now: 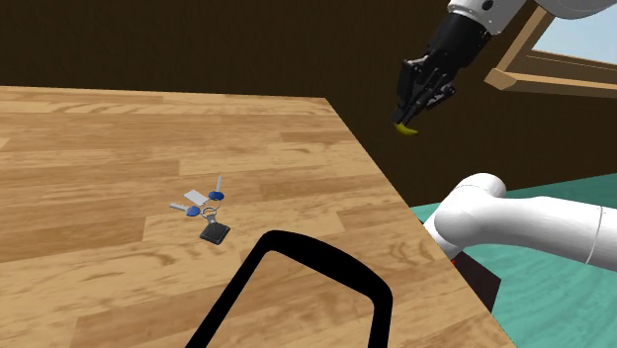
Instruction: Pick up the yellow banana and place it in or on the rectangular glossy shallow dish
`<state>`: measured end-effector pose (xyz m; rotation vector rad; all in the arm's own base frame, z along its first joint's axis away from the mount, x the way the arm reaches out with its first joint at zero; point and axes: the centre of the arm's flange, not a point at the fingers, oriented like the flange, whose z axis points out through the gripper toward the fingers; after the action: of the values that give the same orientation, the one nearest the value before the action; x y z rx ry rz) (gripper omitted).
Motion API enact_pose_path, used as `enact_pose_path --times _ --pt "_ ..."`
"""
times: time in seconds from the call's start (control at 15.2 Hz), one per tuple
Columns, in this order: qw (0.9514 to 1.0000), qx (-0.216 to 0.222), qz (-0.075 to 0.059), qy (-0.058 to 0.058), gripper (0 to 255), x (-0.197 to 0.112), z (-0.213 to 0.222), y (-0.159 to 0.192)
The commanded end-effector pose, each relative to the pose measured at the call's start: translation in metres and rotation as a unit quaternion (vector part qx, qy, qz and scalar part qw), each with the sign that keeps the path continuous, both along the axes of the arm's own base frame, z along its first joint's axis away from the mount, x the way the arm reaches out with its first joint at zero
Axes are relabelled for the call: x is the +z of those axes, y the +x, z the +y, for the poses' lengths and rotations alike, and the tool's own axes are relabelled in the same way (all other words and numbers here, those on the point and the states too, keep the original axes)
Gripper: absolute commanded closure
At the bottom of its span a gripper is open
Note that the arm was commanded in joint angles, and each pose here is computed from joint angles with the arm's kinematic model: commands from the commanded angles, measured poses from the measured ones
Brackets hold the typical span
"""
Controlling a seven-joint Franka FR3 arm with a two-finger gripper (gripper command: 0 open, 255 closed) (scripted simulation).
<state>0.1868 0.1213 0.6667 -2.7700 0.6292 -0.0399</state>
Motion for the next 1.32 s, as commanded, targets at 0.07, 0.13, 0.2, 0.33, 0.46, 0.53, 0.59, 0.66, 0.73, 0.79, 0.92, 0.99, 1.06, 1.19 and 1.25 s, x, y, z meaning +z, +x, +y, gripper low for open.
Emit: enact_pose_path --times 0.07,0.13,0.2,0.33,0.46,0.53,0.59,0.66,0.73,0.79,0.92,0.99,1.06,1.19,1.25 --pt "1.0 0.0 0.0 0.0 255 0.003 0.033 -0.009" --pt "1.0 0.0 0.0 0.0 255 0.003 0.046 -0.013" --pt "1.0 0.0 0.0 0.0 255 0.003 0.058 -0.016" --pt "1.0 0.0 0.0 0.0 255 0.003 0.084 -0.024" --pt "1.0 0.0 0.0 0.0 255 0.004 0.109 -0.031" --pt "1.0 0.0 0.0 0.0 255 0.004 0.122 -0.034" --pt "1.0 0.0 0.0 0.0 255 0.004 0.135 -0.038" --pt "1.0 0.0 0.0 0.0 255 0.004 0.147 -0.041" --pt "1.0 0.0 0.0 0.0 255 0.004 0.16 -0.045" --pt "1.0 0.0 0.0 0.0 255 0.004 0.173 -0.048" --pt "1.0 0.0 0.0 0.0 255 0.005 0.198 -0.055" --pt "1.0 0.0 0.0 0.0 255 0.005 0.211 -0.059" --pt "1.0 0.0 0.0 0.0 255 0.005 0.224 -0.062" --pt "1.0 0.0 0.0 0.0 255 0.005 0.249 -0.069" --pt "1.0 0.0 0.0 0.0 255 0.006 0.262 -0.073"
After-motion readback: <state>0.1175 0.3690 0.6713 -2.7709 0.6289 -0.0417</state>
